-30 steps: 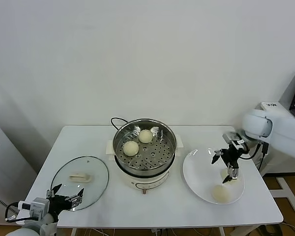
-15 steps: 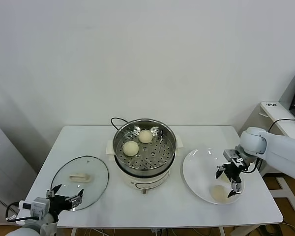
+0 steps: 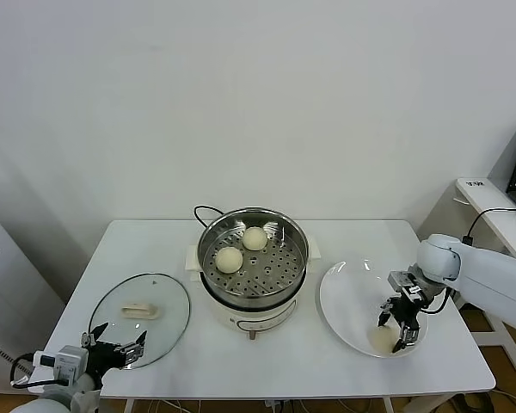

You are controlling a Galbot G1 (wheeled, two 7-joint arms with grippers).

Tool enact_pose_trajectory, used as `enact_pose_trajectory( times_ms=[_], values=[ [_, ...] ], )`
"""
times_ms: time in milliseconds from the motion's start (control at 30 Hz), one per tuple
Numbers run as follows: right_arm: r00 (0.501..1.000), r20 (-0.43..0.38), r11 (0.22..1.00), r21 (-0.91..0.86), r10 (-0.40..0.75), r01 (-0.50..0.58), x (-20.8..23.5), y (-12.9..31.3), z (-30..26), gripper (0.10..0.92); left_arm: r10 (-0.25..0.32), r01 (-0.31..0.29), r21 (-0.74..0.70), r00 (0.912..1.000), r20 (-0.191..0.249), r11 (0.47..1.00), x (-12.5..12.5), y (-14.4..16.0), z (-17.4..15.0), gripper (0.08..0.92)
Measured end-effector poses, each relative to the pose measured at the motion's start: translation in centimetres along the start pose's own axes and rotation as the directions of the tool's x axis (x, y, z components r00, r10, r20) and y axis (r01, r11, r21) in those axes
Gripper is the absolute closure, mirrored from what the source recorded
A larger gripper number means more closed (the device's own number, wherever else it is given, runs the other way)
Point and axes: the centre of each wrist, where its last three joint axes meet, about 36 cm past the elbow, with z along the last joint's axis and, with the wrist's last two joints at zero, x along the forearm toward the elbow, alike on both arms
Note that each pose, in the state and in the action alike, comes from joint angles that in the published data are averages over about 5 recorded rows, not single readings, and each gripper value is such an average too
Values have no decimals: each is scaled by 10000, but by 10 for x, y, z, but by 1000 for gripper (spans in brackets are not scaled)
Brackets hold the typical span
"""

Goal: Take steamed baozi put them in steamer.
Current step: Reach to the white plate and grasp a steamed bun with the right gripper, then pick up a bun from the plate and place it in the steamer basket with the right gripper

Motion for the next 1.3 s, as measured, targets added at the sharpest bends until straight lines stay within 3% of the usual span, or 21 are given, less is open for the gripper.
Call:
enact_pose_trajectory(
  times_ms=[333, 567, 800, 1067, 1300],
  values=[
    [9998, 129, 9999, -30, 160, -159, 20, -2, 0, 496, -23, 23, -43, 10000, -5, 10000, 1, -1, -2, 177],
    [9933, 267, 9916, 615, 1121, -1136, 93, -25, -23, 496, 4, -4, -73, 10000, -23, 10000, 0, 0, -2, 177],
    [9693, 896, 9504, 1947, 2291, -2427, 173, -53, -73, 496, 47, -47, -74, 10000, -10, 10000, -3, 0, -3, 177],
    [9404, 1844, 8122, 4742, 2857, -3397, 218, -80, -153, 493, 73, -73, -107, 10000, -32, 9999, -7, 3, -3, 177],
    [9404, 2234, 5903, 7342, 2564, -3354, 219, -95, -230, 496, 98, -98, -127, 9999, -36, 9999, -9, 3, -4, 177]
  ],
)
